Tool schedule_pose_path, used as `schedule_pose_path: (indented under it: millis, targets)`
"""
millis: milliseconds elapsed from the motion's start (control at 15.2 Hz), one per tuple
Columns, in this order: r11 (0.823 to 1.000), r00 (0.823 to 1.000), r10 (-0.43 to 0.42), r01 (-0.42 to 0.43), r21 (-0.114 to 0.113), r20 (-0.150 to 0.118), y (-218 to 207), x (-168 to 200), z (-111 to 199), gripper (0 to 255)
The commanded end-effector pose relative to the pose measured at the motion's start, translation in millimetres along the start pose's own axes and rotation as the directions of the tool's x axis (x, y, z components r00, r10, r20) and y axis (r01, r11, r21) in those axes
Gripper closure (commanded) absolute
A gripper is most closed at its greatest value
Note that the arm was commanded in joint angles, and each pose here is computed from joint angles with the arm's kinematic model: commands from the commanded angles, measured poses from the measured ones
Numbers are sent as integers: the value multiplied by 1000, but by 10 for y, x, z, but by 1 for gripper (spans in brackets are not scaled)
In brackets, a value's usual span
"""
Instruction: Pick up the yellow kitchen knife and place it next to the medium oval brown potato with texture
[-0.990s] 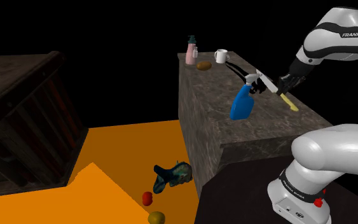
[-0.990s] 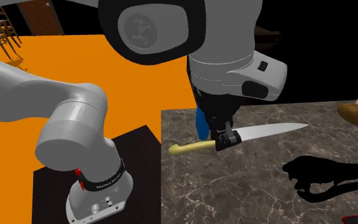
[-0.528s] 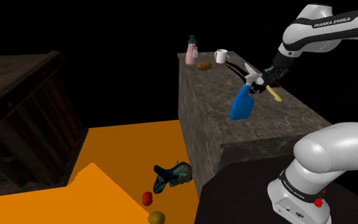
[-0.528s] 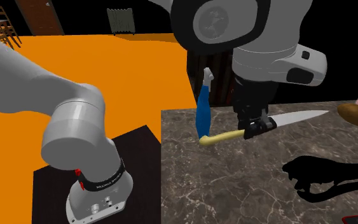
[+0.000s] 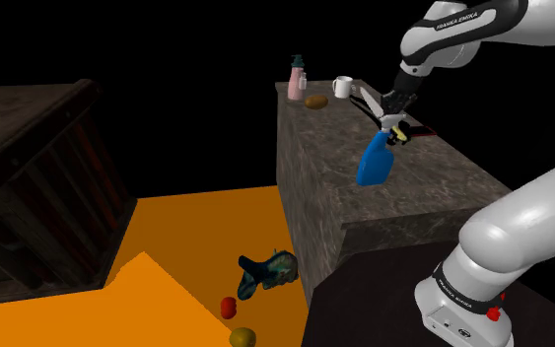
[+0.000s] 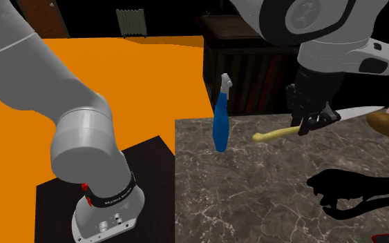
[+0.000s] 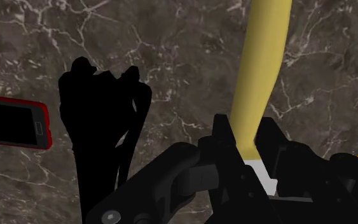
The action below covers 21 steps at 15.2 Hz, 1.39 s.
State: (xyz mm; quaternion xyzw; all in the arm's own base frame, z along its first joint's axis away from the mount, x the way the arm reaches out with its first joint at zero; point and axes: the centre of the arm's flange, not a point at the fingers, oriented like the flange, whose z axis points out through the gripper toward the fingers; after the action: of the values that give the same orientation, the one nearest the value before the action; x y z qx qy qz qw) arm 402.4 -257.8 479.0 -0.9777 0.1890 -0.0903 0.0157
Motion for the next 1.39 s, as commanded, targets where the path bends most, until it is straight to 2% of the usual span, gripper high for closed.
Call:
schedule_pose_path:
  millis: [0, 1056, 1320]
  targets:
    - [1000, 1000, 0, 0, -1, 0, -34, 246, 86, 255]
    - [1000, 1000, 0, 0, -1, 0, -459, 2281, 464, 255]
    - [1000, 1000, 0, 0, -1, 0, -445, 2245, 672, 255]
